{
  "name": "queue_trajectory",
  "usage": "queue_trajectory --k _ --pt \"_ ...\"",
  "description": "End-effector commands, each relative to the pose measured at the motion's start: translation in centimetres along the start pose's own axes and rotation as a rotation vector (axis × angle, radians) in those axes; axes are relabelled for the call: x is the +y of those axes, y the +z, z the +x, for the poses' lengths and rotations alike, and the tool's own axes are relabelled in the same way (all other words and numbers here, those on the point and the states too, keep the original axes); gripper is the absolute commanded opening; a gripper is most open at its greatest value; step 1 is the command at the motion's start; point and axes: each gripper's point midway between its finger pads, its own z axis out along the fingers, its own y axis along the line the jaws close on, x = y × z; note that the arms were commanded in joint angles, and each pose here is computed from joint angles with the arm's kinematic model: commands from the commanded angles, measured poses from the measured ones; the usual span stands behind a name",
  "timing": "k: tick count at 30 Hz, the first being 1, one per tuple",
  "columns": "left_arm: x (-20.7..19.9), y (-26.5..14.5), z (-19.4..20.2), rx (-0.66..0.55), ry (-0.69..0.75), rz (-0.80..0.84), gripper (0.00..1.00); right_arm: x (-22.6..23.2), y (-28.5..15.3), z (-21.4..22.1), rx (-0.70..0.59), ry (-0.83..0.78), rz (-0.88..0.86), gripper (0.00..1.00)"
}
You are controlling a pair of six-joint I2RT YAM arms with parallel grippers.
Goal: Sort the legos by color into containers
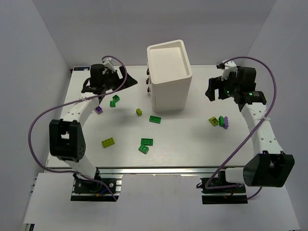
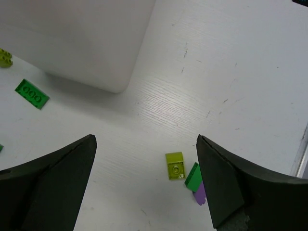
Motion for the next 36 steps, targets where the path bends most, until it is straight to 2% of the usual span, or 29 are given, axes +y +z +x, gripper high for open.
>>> queue_trajectory --k 1,7,10,13,14,18,23,24,27,36 --pt "-3.4 0.4 -3.0 -0.033 0.035 0.140 0.91 1.2 -0.6 -1.2 -0.016 -0.021 -0.072 0.89" --pt "-2.6 4.0 -3.4 0.001 0.076 0.145 0.68 4.6 -1.0 -1.2 -0.050 -0.238 -0.323 0.89" --pt "-2.5 5.5 -3.3 -0.003 0.164 0.151 0.54 5.7 -1.2 -0.9 -0.077 -0.300 -0.408 0.89" --pt "-2.7 6.7 -2.5 -0.007 0.246 0.188 0.50 7.6 -1.8 -1.2 -0.146 -0.406 -0.520 0.89" --pt "-2.7 7.0 -3.1 -0.044 0.342 0.211 0.49 8.3 -1.9 -1.0 -0.154 -0.407 -0.549 0.89" --pt "-2.7 8.2 -2.9 -0.097 0.538 0.241 0.53 9.9 -2.5 -1.3 -0.193 -0.449 -0.656 0.89" --pt "-3.2 8.7 -3.5 -0.164 0.705 0.302 0.64 11.4 -2.6 -0.9 -0.191 -0.440 -0.795 0.74" --pt "-3.1 8.9 -3.3 -0.162 0.713 0.310 0.67 11.5 -2.5 -0.6 -0.180 -0.445 -0.819 0.69" --pt "-3.6 9.3 -2.3 -0.145 0.758 0.392 0.69 11.9 -2.7 -0.7 -0.167 -0.425 -0.866 0.67" --pt "-3.8 10.6 -3.0 -0.203 0.752 0.429 0.67 11.3 -1.9 -0.7 -0.179 -0.453 -0.840 0.72"
